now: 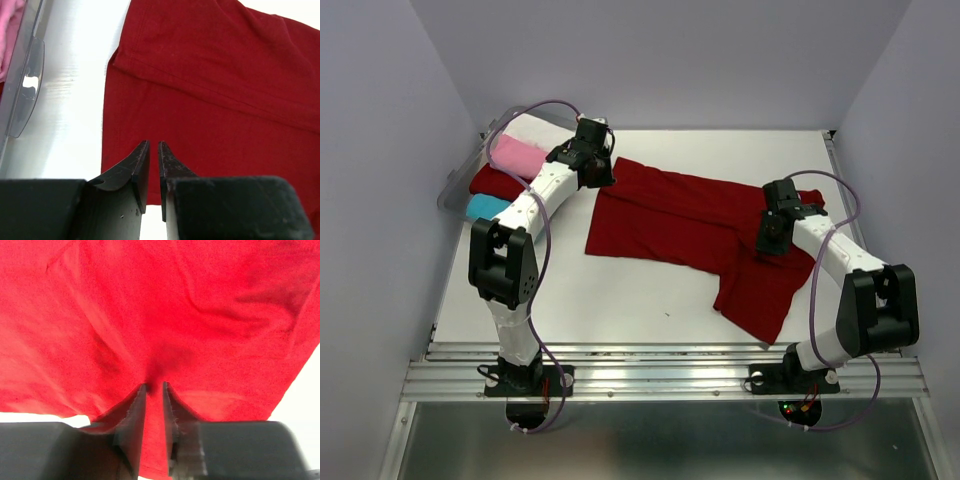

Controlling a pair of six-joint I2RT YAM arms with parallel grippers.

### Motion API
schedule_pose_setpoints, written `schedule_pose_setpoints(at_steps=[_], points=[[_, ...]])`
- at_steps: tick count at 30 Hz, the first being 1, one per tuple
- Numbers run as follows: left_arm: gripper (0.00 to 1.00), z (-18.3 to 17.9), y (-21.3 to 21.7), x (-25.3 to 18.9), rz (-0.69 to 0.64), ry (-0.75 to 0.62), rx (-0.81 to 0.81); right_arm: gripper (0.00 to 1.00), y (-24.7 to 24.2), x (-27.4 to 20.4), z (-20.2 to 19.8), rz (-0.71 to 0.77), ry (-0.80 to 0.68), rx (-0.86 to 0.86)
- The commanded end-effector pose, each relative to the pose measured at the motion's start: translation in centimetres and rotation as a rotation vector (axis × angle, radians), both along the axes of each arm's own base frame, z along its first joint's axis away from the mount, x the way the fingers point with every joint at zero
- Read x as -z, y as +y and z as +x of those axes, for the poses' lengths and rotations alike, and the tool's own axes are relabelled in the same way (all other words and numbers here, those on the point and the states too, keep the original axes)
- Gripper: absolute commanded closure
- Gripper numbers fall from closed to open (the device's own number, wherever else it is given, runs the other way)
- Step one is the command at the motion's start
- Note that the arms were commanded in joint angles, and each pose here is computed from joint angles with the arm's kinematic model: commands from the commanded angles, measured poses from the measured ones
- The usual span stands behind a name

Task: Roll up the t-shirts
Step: Fold the T-shirt at the center of the board.

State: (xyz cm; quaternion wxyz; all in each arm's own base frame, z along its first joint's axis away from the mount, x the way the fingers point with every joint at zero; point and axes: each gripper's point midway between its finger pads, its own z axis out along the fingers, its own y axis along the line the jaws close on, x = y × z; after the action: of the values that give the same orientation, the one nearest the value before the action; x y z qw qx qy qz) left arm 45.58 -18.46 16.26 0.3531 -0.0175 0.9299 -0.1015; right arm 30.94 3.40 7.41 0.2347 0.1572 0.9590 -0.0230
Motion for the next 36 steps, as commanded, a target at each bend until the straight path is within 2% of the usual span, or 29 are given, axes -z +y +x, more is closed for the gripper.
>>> schedule_pose_setpoints(at_steps=[1,3,6,14,18,23,24,26,36], points=[[0.75,0.0,0.3,-2.2,0.013,-0.047,0.009,0.66,-0.4,-1.7,-0.3,-0.030,-0.013,-0.006],[0.75,-0.1,0.3,-2.0,0.017,-0.041,0.011,0.57,-0.9,-2.3,-0.1,-0.055,-0.029,0.007],[0.74,-0.1,0.2,-1.5,0.018,-0.033,0.015,0.58,-2.8,-3.2,0.5,-0.061,-0.058,0.076],[0.74,2.2,-2.3,-1.0,-0.048,-0.036,0.071,0.71,-7.5,-3.8,5.0,0.058,-0.157,0.248],[0.75,4.2,-3.8,1.6,-0.049,0.005,0.085,0.77,-9.8,-1.6,7.9,0.103,-0.143,0.317],[0.75,6.8,-5.1,2.3,-0.077,-0.014,0.070,0.80,-11.7,0.4,11.3,0.151,-0.138,0.376],[0.75,7.1,-5.2,3.6,-0.070,0.006,0.071,0.80,-11.9,0.4,12.2,0.149,-0.153,0.379],[0.75,7.8,-5.6,3.8,-0.074,0.003,0.073,0.81,-12.7,2.2,12.5,0.138,-0.117,0.412],[0.76,8.4,-4.9,11.6,-0.006,0.128,0.066,0.81,-13.4,6.8,11.9,0.104,-0.044,0.453]])
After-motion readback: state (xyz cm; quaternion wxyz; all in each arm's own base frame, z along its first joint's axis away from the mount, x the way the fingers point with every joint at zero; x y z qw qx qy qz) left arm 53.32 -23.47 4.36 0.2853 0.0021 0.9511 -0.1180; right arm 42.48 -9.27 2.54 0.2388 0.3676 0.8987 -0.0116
